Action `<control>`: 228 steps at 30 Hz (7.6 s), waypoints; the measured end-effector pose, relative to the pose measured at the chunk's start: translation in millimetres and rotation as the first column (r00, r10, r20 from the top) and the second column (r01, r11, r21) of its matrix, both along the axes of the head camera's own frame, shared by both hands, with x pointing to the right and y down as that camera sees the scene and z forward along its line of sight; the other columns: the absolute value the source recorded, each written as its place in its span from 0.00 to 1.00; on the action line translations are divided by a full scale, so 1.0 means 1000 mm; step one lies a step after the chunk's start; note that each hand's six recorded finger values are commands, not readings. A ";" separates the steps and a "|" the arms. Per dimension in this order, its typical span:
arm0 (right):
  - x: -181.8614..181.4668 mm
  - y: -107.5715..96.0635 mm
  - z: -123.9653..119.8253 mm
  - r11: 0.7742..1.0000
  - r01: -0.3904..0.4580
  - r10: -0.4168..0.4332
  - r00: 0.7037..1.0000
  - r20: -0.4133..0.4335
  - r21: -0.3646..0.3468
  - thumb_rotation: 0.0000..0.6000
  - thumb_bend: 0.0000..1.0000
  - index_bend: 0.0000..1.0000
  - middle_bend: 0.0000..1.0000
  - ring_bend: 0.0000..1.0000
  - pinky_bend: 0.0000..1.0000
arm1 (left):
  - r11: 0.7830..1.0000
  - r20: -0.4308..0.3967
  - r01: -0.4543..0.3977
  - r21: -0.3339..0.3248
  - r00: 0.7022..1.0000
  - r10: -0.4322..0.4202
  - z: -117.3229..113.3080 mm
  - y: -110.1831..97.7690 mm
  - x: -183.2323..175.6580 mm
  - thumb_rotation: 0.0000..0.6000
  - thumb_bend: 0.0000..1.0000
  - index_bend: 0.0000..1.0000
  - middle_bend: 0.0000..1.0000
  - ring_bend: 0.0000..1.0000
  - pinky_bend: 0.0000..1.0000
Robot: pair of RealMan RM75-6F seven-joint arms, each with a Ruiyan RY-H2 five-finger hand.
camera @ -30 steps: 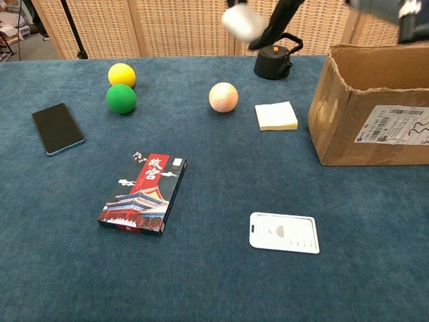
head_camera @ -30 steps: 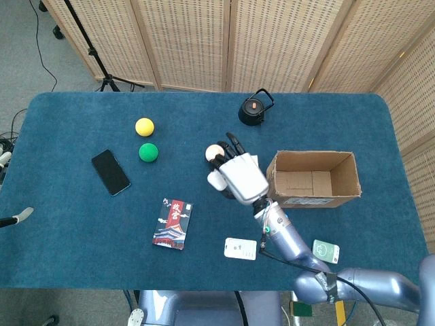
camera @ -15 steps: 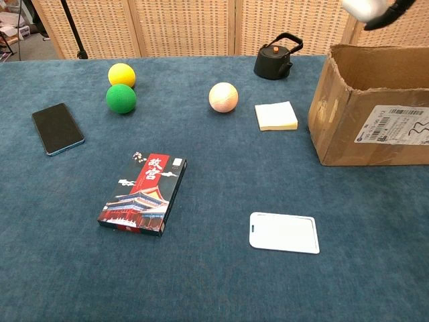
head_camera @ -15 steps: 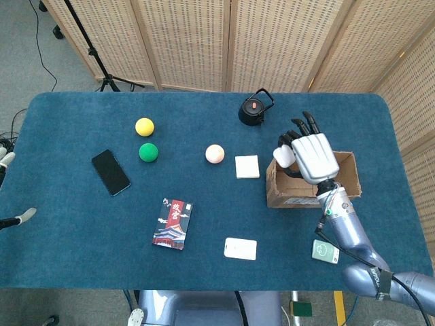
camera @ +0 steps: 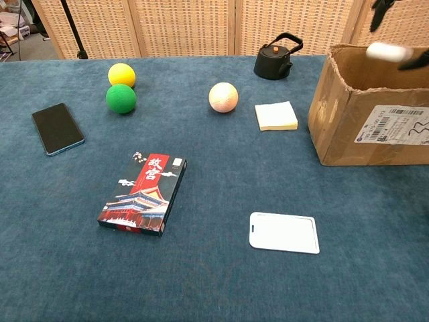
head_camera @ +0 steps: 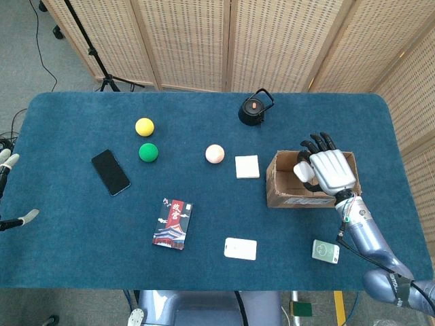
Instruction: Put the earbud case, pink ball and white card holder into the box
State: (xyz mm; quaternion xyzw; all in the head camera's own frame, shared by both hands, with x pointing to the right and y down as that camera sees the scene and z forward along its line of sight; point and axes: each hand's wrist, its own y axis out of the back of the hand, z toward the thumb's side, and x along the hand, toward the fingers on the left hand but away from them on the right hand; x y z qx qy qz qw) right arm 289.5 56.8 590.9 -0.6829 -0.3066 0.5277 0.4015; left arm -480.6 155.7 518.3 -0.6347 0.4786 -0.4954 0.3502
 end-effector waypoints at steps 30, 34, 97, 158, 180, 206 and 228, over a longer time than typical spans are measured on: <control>-0.166 -0.060 0.007 0.997 0.071 -0.069 0.986 0.149 -0.009 1.00 0.05 0.14 0.00 0.00 0.00 | 1.000 0.029 -0.005 -0.012 1.000 0.005 0.007 -0.002 0.001 1.00 0.00 0.00 0.00 0.00 0.00; -0.188 -0.065 0.037 0.997 0.054 -0.046 0.992 0.121 -0.057 1.00 0.05 0.14 0.00 0.00 0.00 | 1.000 0.043 0.007 -0.018 0.999 -0.006 0.011 -0.004 -0.001 1.00 0.00 0.00 0.00 0.00 0.00; -0.279 -0.075 0.077 0.987 0.157 -0.163 0.945 0.282 0.045 1.00 0.52 0.54 0.56 0.45 0.52 | 0.997 0.056 0.049 -0.067 0.997 -0.045 0.025 -0.012 -0.010 1.00 0.00 0.00 0.00 0.00 0.00; -0.037 0.092 -0.052 0.881 0.464 -0.474 0.866 0.158 0.098 1.00 0.00 0.19 0.07 0.00 0.08 | 0.996 0.055 -0.043 -0.080 0.997 0.047 0.027 -0.003 0.019 1.00 0.00 0.00 0.00 0.00 0.00; -0.083 0.170 0.050 0.819 0.556 -0.539 0.830 0.141 -0.142 1.00 0.00 0.19 0.13 0.00 0.08 | 0.996 0.058 -0.039 -0.086 0.997 0.044 0.028 -0.003 0.017 1.00 0.00 0.00 0.00 0.00 0.00; -0.133 0.186 0.090 0.862 0.444 -0.416 0.896 0.156 -0.246 1.00 0.00 0.19 0.13 0.00 0.08 | 0.995 0.060 -0.035 -0.090 0.997 0.041 0.029 -0.002 0.016 1.00 0.00 0.00 0.00 0.00 0.00; -0.140 0.164 0.096 0.904 0.374 -0.352 0.926 0.135 -0.206 1.00 0.04 0.19 0.13 0.00 0.08 | 0.996 0.063 -0.034 -0.087 0.997 0.039 0.029 -0.002 0.016 1.00 0.00 0.00 0.00 0.00 0.00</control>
